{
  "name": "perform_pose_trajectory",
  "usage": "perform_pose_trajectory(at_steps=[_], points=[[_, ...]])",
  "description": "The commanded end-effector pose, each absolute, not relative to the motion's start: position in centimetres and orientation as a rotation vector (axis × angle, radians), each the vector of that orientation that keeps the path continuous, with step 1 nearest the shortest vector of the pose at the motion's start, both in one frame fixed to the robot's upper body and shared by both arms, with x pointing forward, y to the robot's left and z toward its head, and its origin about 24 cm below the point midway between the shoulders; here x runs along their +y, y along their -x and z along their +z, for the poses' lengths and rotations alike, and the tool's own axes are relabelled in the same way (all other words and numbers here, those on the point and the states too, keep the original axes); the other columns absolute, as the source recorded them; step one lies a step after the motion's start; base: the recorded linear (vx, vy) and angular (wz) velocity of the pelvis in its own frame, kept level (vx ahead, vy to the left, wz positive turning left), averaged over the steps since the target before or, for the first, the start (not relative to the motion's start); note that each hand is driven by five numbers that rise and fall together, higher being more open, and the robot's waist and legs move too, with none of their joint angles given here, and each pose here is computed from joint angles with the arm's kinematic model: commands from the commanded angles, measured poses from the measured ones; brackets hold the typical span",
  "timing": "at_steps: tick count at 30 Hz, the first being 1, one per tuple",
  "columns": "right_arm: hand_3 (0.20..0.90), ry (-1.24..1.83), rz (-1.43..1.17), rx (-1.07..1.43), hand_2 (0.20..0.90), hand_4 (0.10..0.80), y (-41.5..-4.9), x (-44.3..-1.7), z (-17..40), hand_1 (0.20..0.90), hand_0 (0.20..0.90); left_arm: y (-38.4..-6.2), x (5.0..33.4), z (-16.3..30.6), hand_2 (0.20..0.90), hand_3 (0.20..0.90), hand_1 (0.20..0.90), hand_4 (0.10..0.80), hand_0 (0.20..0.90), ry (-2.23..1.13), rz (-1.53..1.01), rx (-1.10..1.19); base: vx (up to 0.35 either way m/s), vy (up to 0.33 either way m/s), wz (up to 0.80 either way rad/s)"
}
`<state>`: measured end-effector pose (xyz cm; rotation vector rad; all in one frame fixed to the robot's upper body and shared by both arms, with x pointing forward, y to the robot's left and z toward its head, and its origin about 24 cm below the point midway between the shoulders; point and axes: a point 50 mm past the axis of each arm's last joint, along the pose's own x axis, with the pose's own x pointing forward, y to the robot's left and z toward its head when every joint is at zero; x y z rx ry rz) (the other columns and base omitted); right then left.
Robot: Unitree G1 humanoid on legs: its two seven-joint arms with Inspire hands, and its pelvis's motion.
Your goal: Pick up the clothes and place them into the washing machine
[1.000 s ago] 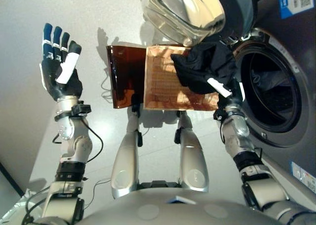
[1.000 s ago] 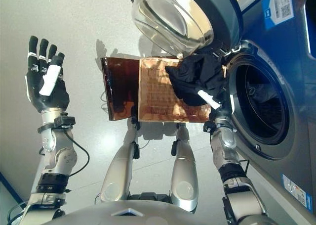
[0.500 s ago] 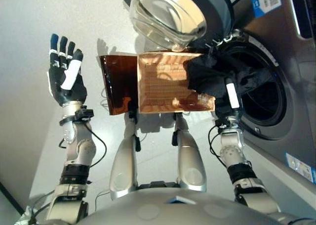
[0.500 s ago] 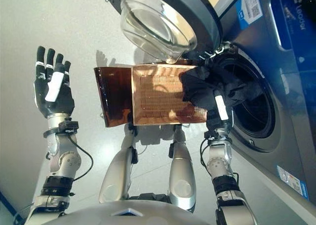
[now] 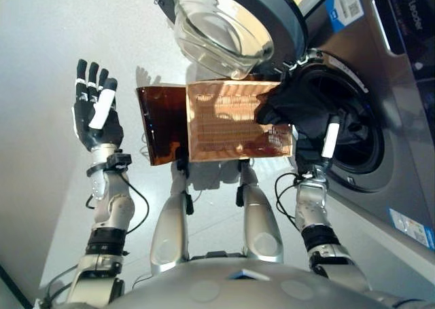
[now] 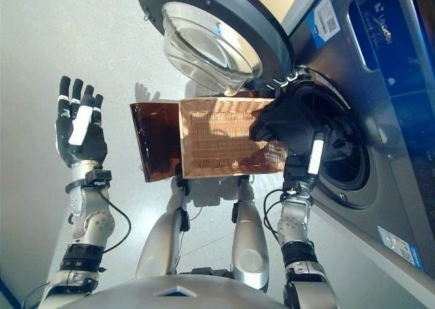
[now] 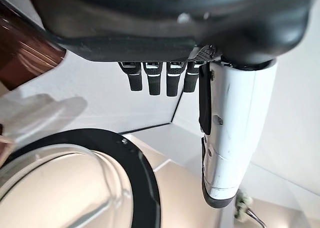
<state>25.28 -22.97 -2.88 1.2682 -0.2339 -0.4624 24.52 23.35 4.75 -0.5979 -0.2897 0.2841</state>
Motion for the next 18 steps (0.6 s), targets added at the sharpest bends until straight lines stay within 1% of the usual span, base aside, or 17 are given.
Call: perform_pose_trajectory(at_steps=[1,2,6,8,12,15,18], points=[[0.2,-1.212,-0.567,-0.538,0.2,0.3,-26.1,-26.9,1.0,0.2,0.2,-24.2,25.2,7.3,0.9,0.9,0.9,0.8,0.9,0.546,0.311,-0.453,-0.034,0.0,-0.02],[0.2,-1.22,-0.62,-0.579,0.2,0.3,-26.5,-27.6,1.6,0.2,0.2,-24.2,25.2,7.4,0.9,0.9,0.9,0.8,0.9,0.547,0.31,-0.454,-0.034,0.0,-0.03],[0.2,-1.221,-0.685,-0.616,0.2,0.3,-27.1,-28.5,2.5,0.2,0.2,-24.2,25.3,7.5,0.9,0.9,0.9,0.8,0.9,0.54,0.31,-0.455,-0.008,0.0,0.02],[0.2,-1.221,-0.714,-0.63,0.2,0.3,-27.1,-29.0,2.6,0.2,0.2,-24.2,25.3,7.5,0.9,0.9,0.9,0.8,0.9,0.536,0.312,-0.454,-0.005,0.0,0.02],[0.2,-1.229,-0.853,-0.662,0.2,0.3,-26.6,-30.7,2.5,0.2,0.2,-24.0,25.7,7.5,0.9,0.9,0.9,0.8,0.9,0.521,0.318,-0.454,-0.001,-0.001,-0.05],[0.2,-1.219,-0.94,-0.649,0.2,0.3,-25.9,-31.6,1.9,0.2,0.2,-23.9,25.8,7.4,0.9,0.9,0.9,0.8,0.9,0.51,0.318,-0.447,-0.001,0.0,-0.01],[0.2,-1.187,-0.964,-0.567,0.2,0.3,-25.7,-31.5,0.9,0.2,0.2,-23.8,25.8,7.5,0.9,0.9,0.9,0.8,0.9,0.508,0.309,-0.452,-0.007,0.012,-0.13]])
